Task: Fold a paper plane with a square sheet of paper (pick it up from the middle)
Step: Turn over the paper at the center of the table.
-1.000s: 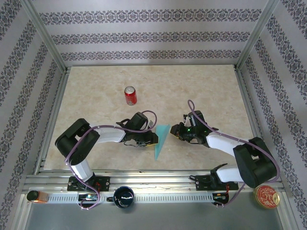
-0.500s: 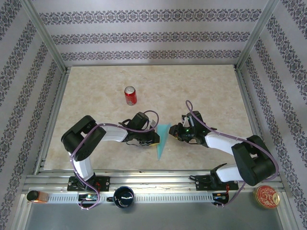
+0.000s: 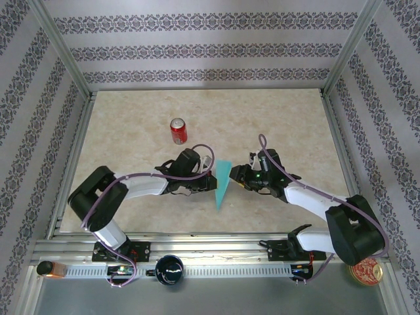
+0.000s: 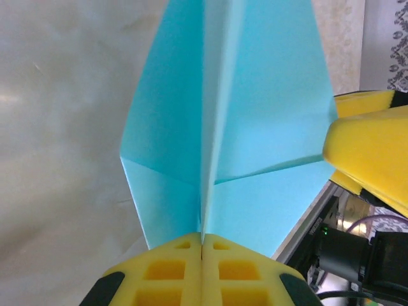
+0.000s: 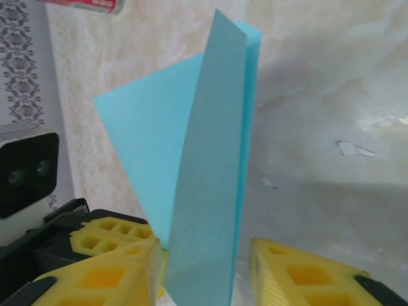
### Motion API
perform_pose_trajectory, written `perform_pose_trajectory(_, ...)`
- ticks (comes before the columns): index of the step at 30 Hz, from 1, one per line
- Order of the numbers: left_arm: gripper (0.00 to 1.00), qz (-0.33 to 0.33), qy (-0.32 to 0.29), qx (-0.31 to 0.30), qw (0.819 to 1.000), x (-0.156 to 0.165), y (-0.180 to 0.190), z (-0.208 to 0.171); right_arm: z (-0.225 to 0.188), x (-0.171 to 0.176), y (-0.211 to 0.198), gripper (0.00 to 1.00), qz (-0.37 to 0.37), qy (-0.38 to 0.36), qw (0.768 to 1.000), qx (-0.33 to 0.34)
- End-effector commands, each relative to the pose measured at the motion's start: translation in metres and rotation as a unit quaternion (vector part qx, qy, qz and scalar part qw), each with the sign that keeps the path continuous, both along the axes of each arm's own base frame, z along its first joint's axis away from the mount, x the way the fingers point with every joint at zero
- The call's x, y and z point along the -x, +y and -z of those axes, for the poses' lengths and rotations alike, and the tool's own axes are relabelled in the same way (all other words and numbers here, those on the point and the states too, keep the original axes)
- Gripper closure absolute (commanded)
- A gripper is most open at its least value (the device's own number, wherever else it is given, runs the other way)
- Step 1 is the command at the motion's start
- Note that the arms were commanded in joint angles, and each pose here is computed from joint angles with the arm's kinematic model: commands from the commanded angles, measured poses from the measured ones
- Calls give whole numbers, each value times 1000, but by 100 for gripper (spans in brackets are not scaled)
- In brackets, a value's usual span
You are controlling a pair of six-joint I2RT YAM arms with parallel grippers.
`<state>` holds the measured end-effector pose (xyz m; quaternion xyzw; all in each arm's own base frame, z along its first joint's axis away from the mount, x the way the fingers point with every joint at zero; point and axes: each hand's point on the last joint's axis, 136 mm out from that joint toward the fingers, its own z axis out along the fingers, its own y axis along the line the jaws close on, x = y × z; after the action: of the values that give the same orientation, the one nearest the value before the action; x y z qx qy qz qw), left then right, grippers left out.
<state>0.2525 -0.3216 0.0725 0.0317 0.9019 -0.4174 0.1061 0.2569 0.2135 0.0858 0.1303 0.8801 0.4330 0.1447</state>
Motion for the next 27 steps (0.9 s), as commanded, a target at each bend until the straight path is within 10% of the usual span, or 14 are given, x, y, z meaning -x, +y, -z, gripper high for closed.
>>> perform_pose_trajectory(1, 100, -7, -26, -66, 997, -3, 18, 1, -23, -3, 17, 56, -32, -20, 999, -25)
perform_pose_trajectory(27, 89, 19, 4, -199, 980, 7, 28, 30, 46, -10, 49, 92, -86, 45, 995, -5)
